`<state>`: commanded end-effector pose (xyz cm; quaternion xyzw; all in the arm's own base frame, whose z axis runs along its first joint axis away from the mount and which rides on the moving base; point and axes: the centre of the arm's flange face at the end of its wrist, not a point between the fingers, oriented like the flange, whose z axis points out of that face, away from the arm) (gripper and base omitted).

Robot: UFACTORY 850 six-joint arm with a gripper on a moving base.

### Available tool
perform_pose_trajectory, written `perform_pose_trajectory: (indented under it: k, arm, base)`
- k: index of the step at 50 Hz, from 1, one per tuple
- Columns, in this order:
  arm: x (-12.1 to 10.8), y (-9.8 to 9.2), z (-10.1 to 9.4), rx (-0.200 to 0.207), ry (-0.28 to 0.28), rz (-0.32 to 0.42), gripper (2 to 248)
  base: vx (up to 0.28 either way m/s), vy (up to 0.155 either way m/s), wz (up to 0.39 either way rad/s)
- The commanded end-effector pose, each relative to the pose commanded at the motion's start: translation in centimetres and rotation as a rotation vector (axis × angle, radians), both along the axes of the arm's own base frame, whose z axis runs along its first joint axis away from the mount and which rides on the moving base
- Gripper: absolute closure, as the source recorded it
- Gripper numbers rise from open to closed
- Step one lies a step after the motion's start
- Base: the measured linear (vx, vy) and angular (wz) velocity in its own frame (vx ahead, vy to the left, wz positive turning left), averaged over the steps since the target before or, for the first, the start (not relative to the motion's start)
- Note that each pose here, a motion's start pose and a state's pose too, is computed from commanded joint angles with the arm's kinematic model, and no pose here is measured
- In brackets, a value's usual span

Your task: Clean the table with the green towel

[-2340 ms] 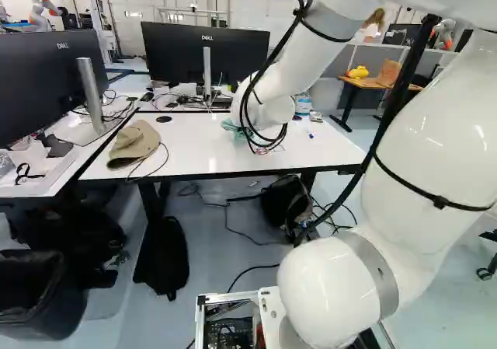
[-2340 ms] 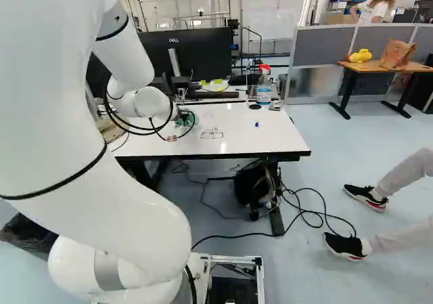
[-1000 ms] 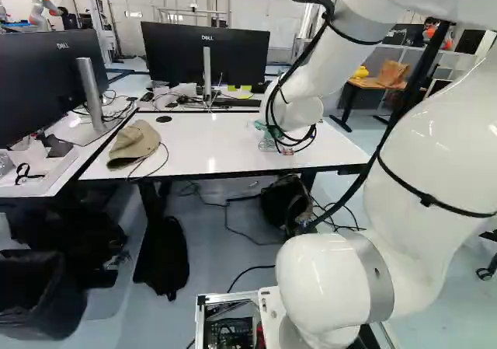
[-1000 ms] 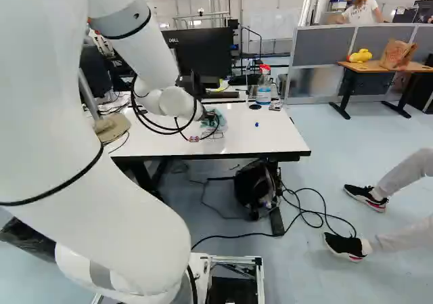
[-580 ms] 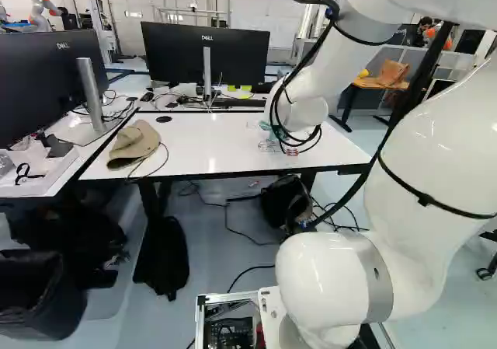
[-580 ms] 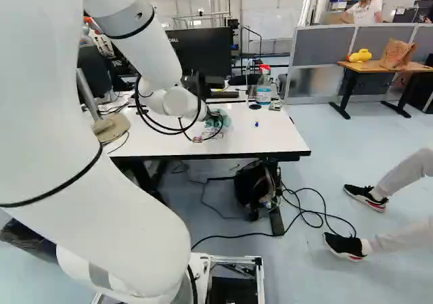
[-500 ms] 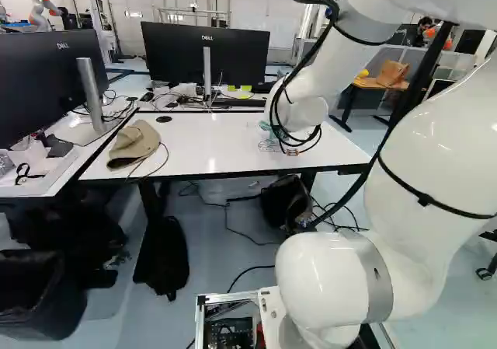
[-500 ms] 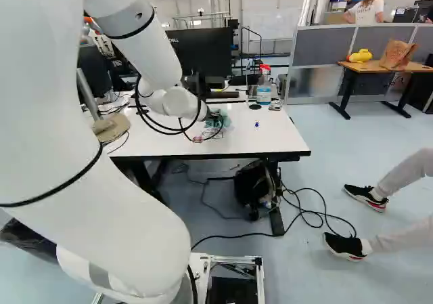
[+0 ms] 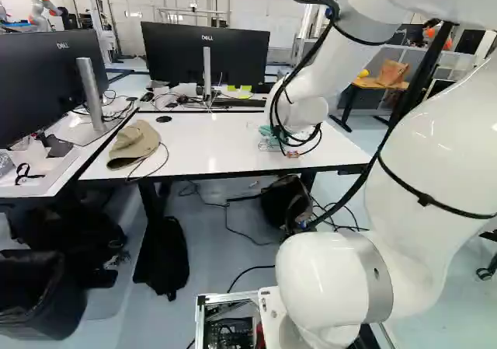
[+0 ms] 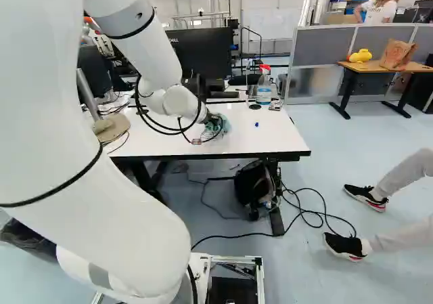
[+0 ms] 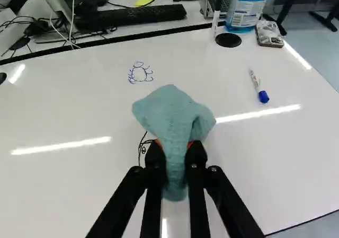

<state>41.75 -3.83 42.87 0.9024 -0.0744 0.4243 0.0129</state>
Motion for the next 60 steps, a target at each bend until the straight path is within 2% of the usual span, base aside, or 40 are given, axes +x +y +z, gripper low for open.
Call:
perform_pose_trajectory:
  k: [35,60]
  arm:
    - [-0.74,0.14,-0.80,0.018,0.121,0.005,200]
    - [-0.79,0.15,-0.84,0.019,0.128,0.005,200]
  base:
    - [0.000,0.000,0.000]
    - [0.000,0.000,0.000]
